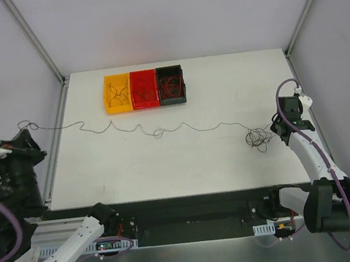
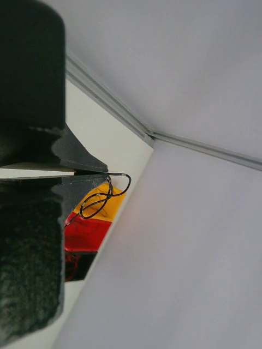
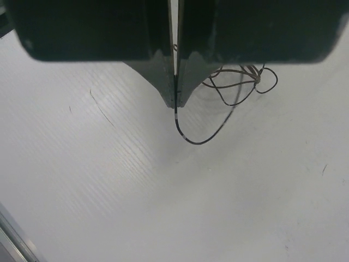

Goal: Untangle the cables

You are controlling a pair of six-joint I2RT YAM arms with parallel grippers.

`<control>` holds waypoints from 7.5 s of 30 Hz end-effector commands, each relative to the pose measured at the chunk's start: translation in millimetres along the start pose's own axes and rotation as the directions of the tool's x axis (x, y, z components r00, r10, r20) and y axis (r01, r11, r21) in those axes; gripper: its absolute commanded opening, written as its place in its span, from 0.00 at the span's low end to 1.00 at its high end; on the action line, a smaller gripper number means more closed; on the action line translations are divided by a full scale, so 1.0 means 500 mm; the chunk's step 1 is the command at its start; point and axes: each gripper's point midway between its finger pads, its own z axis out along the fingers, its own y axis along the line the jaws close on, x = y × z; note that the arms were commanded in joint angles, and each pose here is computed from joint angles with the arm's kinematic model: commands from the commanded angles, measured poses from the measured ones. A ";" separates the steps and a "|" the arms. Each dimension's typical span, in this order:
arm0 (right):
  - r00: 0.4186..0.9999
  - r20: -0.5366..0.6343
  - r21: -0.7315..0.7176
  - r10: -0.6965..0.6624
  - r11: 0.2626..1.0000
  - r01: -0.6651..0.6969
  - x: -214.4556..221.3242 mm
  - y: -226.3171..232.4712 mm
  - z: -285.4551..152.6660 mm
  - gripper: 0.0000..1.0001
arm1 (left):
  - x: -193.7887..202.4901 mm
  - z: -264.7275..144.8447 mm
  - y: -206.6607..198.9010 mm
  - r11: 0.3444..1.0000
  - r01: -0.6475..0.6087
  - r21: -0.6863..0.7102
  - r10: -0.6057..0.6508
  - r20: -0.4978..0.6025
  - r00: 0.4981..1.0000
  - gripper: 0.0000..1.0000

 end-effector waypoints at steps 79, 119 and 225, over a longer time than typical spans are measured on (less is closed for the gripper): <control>0.923 -0.142 -0.303 -0.358 0.903 0.304 0.179 0.254 0.027 0.01 | 0.282 0.050 -0.113 0.977 -0.199 0.077 0.213 -0.440 0.873 0.00; 0.978 -0.143 -0.372 -0.153 0.924 0.090 0.146 0.218 0.073 0.01 | 0.552 0.020 -0.179 0.877 -0.282 0.389 0.479 -0.661 0.578 0.00; 0.932 -0.284 -0.501 -0.226 0.863 0.057 0.195 0.287 0.077 0.01 | 0.406 0.527 -0.423 0.876 -0.037 0.481 0.100 -0.106 0.989 0.00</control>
